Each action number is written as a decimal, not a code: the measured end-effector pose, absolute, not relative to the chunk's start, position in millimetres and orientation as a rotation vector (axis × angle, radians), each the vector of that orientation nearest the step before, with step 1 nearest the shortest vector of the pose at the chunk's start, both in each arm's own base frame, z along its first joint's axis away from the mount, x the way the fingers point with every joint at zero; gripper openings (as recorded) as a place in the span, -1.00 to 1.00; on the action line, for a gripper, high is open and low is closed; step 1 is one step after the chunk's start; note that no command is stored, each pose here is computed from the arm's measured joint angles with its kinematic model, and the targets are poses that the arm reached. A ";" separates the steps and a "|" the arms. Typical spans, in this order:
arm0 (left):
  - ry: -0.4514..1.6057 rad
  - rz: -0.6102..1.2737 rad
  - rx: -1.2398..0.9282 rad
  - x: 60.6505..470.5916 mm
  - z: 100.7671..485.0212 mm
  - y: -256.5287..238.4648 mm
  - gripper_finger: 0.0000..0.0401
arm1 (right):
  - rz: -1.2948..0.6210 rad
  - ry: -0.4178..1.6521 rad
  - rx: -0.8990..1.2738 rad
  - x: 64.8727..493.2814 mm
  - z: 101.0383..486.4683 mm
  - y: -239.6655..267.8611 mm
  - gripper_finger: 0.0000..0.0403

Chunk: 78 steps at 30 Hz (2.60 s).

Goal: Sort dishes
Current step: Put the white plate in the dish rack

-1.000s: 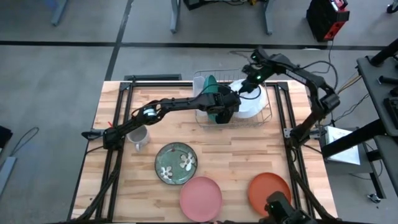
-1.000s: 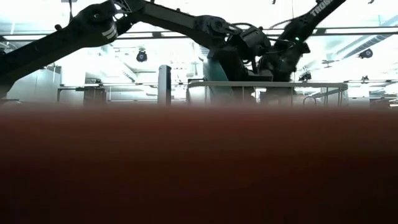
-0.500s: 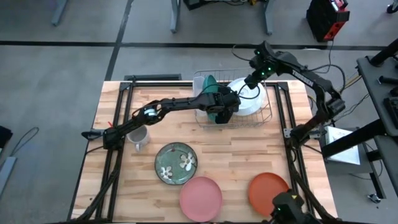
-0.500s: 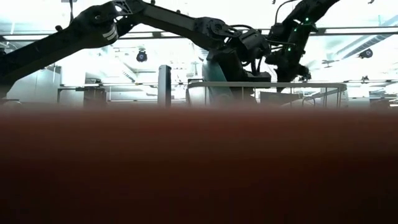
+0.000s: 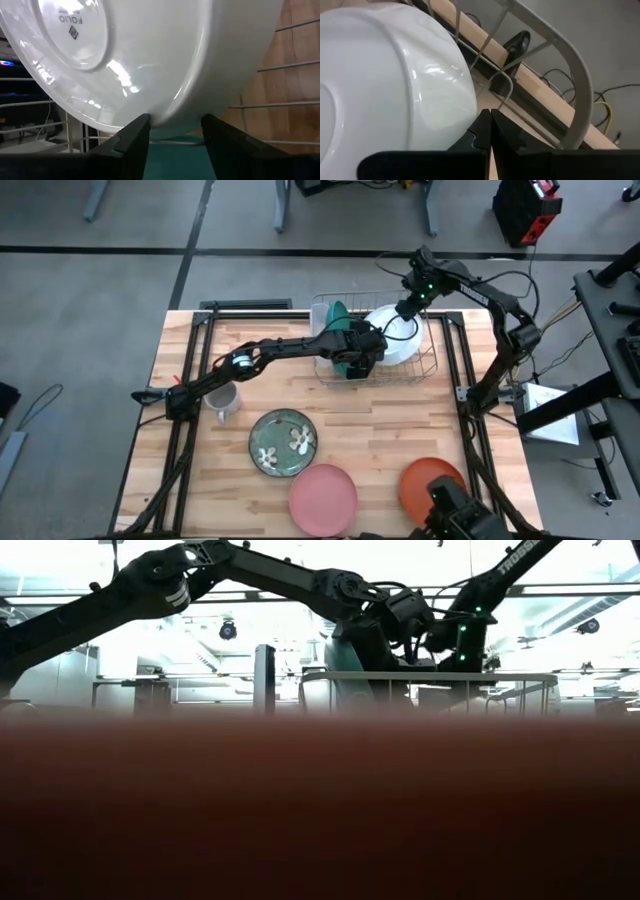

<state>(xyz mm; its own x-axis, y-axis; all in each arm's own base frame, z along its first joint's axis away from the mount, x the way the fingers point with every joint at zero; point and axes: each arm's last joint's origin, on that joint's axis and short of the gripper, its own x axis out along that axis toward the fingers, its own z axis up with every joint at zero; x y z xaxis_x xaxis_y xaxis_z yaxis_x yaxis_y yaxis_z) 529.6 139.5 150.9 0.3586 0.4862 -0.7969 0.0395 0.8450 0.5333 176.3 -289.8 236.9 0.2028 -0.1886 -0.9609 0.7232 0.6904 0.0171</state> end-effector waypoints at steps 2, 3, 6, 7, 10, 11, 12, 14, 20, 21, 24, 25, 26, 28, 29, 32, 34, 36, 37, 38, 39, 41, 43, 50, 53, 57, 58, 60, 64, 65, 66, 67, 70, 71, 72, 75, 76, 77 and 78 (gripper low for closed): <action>1.180 0.306 0.516 529.6 150.9 139.7 -0.16 | -0.681 1.194 0.543 175.6 242.6 -287.9 -1.00; 1.180 0.310 0.515 529.6 150.9 139.8 -0.16 | -0.676 1.190 0.550 174.3 246.8 -285.6 -1.00; 1.182 0.338 0.522 529.6 151.3 140.5 -0.16 | -0.658 1.126 0.556 171.1 267.5 -279.1 -1.00; 1.182 0.349 0.527 529.6 151.5 140.8 -0.16 | -0.647 1.102 0.564 170.2 274.2 -276.2 -1.00; 1.182 0.380 0.520 529.0 153.3 140.6 -0.16 | -0.596 1.030 0.600 168.3 285.7 -268.7 -1.00; 1.178 0.387 0.514 528.7 155.1 140.6 -0.16 | -0.579 1.011 0.613 167.7 288.4 -266.5 -1.00; 1.172 0.396 0.505 528.1 158.2 140.5 -0.16 | -0.566 0.994 0.620 167.1 291.4 -264.6 -1.00; 1.164 0.417 0.484 527.1 162.4 140.3 -0.16 | -0.551 0.961 0.625 166.8 296.7 -261.7 -1.00; 1.102 0.496 0.390 523.4 184.4 138.8 -0.16 | -0.418 0.897 0.697 170.1 297.4 -256.4 -1.00; 1.087 0.516 0.369 522.7 188.8 138.7 -0.16 | -0.374 0.881 0.716 171.6 297.3 -254.4 -1.00; 1.058 0.539 0.350 521.1 199.3 138.4 -0.16 | -0.286 0.831 0.734 177.5 298.1 -251.6 -1.00; 1.063 0.539 0.351 519.9 201.3 138.4 -0.16 | -0.274 0.826 0.730 179.7 298.5 -250.5 -1.00; 1.061 0.542 0.351 519.2 203.3 138.9 -0.16 | -0.265 0.831 0.727 181.9 298.5 -248.4 -1.00; 1.065 0.544 0.354 518.0 205.4 138.7 -0.16 | -0.245 0.840 0.707 186.6 297.7 -245.1 -1.00; 1.068 0.546 0.355 517.7 205.5 138.7 -0.16 | -0.234 0.847 0.695 189.3 297.0 -243.0 -1.00; 1.078 0.555 0.346 516.3 205.8 138.5 -0.16 | -0.198 0.861 0.663 197.6 296.7 -236.2 -1.00; 1.077 0.563 0.340 515.8 206.6 138.5 -0.16 | -0.182 0.873 0.644 202.1 296.4 -232.3 -1.00; 1.072 0.570 0.327 515.9 207.4 136.6 -0.16 | -0.171 0.880 0.633 205.7 296.3 -229.2 -1.00; 1.070 0.574 0.325 516.2 207.6 134.7 -0.16 | -0.162 0.883 0.624 207.2 296.2 -227.7 -1.00; 1.068 0.576 0.322 516.7 207.7 132.3 -0.16 | -0.154 0.886 0.615 208.6 295.9 -226.4 -1.00; 1.066 0.575 0.319 517.2 207.7 130.0 -0.16 | -0.146 0.888 0.607 209.4 295.5 -225.5 -1.00; 1.062 0.575 0.311 518.1 207.6 125.4 -0.16 | -0.134 0.892 0.592 210.6 294.8 -224.0 -1.00; 1.053 0.588 0.288 518.7 207.5 122.5 -0.15 | -0.131 0.892 0.589 210.7 294.4 -223.8 -1.00; 1.038 0.639 0.220 518.2 208.1 115.4 0.00 | -0.128 0.892 0.585 210.7 292.5 -223.7 -1.00; 1.037 0.649 0.210 518.0 208.6 113.9 0.09 | -0.126 0.890 0.576 210.9 292.3 -223.9 -1.00; 1.036 0.651 0.208 517.9 210.0 109.4 0.16 | -0.122 0.889 0.568 210.9 292.1 -224.0 -1.00; 1.041 0.644 0.220 518.0 210.2 107.4 0.17 | -0.121 0.889 0.566 211.0 292.0 -224.0 -1.00; 1.048 0.636 0.230 517.9 210.4 104.3 0.19 | -0.120 0.885 0.560 211.5 291.9 -223.8 -1.00; 1.050 0.637 0.205 517.6 209.9 100.9 0.27 | -0.118 0.882 0.555 212.7 291.1 -223.4 -1.00; 1.050 0.638 0.207 517.7 210.0 100.2 0.30 | -0.118 0.881 0.554 212.8 290.9 -223.3 -1.00; 1.051 0.638 0.208 517.7 209.9 99.9 0.33 | -0.117 0.882 0.554 213.0 290.4 -223.1 -1.00; 1.051 0.637 0.208 517.7 209.9 99.6 0.36 | -0.116 0.883 0.556 212.9 289.8 -222.9 -1.00; 1.052 0.637 0.217 517.9 210.0 98.4 0.47 | -0.115 0.885 0.558 212.8 288.3 -222.7 -1.00; 1.052 0.643 0.228 518.0 210.4 97.2 0.50 | -0.115 0.885 0.558 212.8 287.8 -222.7 -1.00; 1.056 0.646 0.245 517.7 211.3 95.7 0.53 | -0.115 0.885 0.559 212.7 287.1 -222.6 -1.00; 1.090 0.610 0.306 516.2 213.1 91.5 0.58 | -0.111 0.883 0.560 213.0 284.6 -222.4 -1.00; 1.103 0.597 0.317 515.5 213.1 89.8 0.59 | -0.110 0.881 0.559 213.1 283.8 -222.5 -1.00; 1.115 0.586 0.326 514.9 212.8 88.7 0.59 | -0.111 0.879 0.558 213.2 283.2 -222.7 -1.00; 1.124 0.576 0.336 514.4 213.2 87.4 0.59 | -0.112 0.879 0.557 213.3 283.0 -222.7 -1.00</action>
<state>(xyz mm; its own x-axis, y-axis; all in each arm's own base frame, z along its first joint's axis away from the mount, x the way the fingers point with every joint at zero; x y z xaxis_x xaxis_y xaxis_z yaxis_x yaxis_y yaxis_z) 514.4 87.4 213.2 0.3101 0.5886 -0.7465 -0.2623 0.8078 0.5280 213.3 -222.7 283.0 0.6420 0.1308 -0.7555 0.3158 0.8527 0.4160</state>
